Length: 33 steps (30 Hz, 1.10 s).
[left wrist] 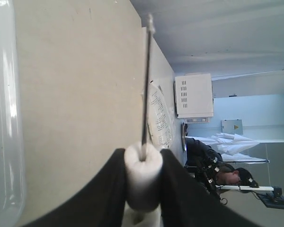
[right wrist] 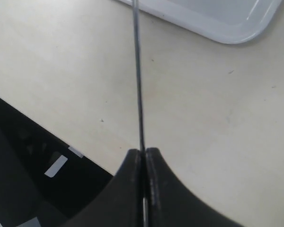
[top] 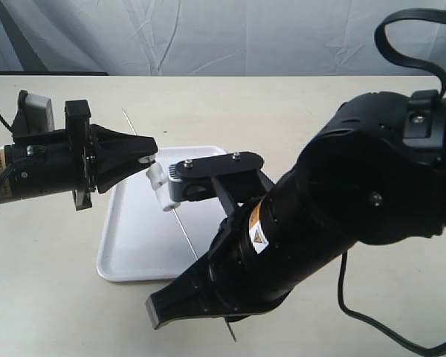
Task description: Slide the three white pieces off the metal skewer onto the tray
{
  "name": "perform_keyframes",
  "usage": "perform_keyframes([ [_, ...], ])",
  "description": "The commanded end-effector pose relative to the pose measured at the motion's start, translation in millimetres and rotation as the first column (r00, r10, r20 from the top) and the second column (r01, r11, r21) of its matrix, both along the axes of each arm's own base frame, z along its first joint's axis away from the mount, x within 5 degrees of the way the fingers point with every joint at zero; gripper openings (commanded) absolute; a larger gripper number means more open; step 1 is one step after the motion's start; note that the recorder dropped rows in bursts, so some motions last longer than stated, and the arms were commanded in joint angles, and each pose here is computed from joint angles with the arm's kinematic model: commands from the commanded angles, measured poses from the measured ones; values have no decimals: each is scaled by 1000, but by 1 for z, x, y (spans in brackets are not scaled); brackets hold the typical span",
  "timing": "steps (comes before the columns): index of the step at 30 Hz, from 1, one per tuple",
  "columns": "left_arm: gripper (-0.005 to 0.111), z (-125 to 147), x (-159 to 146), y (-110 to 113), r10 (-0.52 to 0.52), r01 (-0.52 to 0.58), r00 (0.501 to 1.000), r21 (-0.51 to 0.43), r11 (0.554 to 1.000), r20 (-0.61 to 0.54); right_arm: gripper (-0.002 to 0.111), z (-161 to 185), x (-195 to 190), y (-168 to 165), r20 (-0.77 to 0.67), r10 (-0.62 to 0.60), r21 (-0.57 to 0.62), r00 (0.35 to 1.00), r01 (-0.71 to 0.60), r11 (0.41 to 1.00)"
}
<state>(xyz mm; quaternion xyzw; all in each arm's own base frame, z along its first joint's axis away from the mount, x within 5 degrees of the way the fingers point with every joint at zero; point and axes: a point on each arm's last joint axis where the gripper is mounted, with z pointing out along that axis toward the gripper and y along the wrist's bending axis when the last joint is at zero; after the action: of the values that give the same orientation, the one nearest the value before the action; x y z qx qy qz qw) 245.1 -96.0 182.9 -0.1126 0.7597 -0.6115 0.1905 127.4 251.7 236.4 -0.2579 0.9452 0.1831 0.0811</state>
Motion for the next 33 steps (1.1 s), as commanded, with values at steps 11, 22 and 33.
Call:
perform_keyframes([
  [11,18,1,6,1,67,-67,998,-9,998,16,-1,-1,-7,-2,-11,36,-37,999,-37,999],
  [22,18,4,15,7,113,-113,993,4,994,30,-1,-2,-21,-2,-42,91,-86,995,-94,992],
  [33,18,4,23,38,200,-201,979,30,979,41,-1,-2,-23,-6,-65,99,-123,993,-106,987],
])
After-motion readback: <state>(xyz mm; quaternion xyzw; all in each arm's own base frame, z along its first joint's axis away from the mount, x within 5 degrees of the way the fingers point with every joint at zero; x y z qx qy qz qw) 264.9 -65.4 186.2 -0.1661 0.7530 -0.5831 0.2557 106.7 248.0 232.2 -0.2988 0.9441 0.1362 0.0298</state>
